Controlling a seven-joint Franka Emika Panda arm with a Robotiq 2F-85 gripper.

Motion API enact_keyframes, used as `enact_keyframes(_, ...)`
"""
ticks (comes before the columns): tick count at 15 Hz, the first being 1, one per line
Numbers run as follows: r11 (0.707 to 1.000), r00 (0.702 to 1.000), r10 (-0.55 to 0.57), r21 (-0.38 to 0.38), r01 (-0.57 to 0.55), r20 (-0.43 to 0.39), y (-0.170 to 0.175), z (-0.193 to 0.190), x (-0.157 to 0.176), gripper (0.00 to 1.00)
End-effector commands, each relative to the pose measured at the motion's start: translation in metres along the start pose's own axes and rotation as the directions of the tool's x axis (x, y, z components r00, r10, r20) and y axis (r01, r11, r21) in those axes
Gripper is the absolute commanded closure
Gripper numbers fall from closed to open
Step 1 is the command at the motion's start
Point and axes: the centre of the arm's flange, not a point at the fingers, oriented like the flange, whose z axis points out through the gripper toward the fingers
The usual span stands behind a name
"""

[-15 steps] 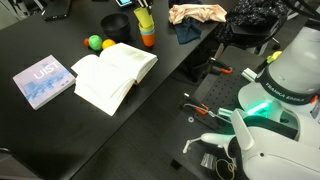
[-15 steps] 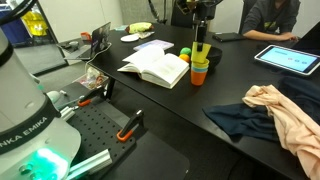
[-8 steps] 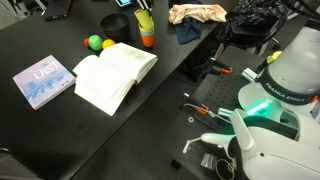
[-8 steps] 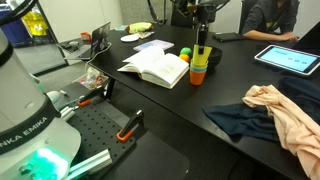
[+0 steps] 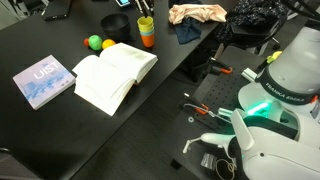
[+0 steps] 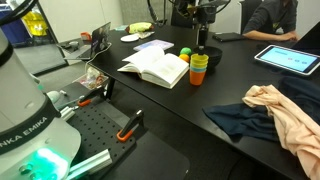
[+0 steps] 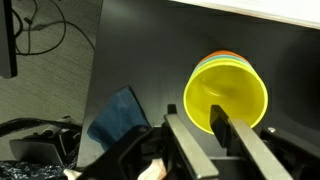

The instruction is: Stack the cups together

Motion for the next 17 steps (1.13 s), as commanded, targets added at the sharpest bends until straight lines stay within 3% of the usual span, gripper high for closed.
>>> enact_keyframes(1, 1.0, 1.0, -0.008, 0.007, 0.008, 0.016, 0.002, -0.011, 0.001, 0.29)
enact_keyframes(5, 1.0, 0.999, -0.01, 0.005, 0.009, 0.039, 0.002, -0.024, 0.001, 0.01)
enact_keyframes(9, 1.0, 0.997, -0.013, 0.008, 0.013, 0.072, 0.003, -0.035, 0.002, 0.0)
enact_keyframes(15, 0.996, 0.991, -0.053, 0.072, 0.045, 0.121, 0.004, -0.038, 0.002, 0.0)
enact_keyframes(17, 0.999, 0.995, -0.031, 0.04, 0.027, 0.099, 0.0, -0.029, 0.001, 0.0)
